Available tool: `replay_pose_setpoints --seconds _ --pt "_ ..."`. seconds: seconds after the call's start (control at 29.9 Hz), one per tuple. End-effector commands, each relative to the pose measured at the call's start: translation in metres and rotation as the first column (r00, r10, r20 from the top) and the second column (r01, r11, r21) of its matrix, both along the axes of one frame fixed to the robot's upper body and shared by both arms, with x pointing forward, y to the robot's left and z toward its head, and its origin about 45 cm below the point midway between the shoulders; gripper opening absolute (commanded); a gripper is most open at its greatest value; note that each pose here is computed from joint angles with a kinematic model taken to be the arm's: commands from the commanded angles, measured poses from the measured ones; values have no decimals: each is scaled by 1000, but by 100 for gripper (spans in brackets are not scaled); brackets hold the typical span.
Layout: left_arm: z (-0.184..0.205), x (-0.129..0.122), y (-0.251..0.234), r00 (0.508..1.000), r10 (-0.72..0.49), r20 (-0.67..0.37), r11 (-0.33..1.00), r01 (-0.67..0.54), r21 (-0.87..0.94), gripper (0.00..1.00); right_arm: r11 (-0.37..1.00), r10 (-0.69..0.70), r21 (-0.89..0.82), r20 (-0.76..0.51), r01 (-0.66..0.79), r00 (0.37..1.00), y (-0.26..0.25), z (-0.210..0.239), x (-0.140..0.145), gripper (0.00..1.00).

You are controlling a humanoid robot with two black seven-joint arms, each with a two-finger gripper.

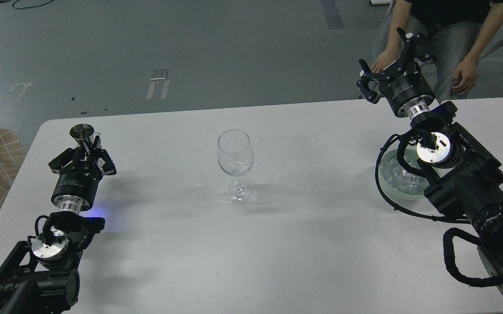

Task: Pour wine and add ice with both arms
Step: 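Lift the jigger upright with the left gripper, then carry the jigger with the left gripper toward the wine glass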

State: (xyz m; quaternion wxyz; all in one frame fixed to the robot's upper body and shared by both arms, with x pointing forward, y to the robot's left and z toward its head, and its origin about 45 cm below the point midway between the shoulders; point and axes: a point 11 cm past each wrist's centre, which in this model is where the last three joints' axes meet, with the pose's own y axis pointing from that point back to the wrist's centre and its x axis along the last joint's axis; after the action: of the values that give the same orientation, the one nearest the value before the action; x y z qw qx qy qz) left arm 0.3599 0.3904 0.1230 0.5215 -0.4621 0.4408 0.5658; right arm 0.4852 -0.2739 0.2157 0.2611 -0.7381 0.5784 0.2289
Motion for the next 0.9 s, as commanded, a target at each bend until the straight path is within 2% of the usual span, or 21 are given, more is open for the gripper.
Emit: replay_pose_setpoints --seconds 0.0,0.4,0.87 --pt "0 2 -10 999 -32 -5 999 32 4 0 1000 0 -1 0 0 1000 -1 0 0 100" --pt "12 6 -38 989 -146 20 988 145 45 0 1000 1 -2 -3 -1 1000 -1 -1 0 100" --pt "17 7 -57 979 -205 20 978 203 52 0 1000 0 -4 -4 0 1000 -2 0 0 100"
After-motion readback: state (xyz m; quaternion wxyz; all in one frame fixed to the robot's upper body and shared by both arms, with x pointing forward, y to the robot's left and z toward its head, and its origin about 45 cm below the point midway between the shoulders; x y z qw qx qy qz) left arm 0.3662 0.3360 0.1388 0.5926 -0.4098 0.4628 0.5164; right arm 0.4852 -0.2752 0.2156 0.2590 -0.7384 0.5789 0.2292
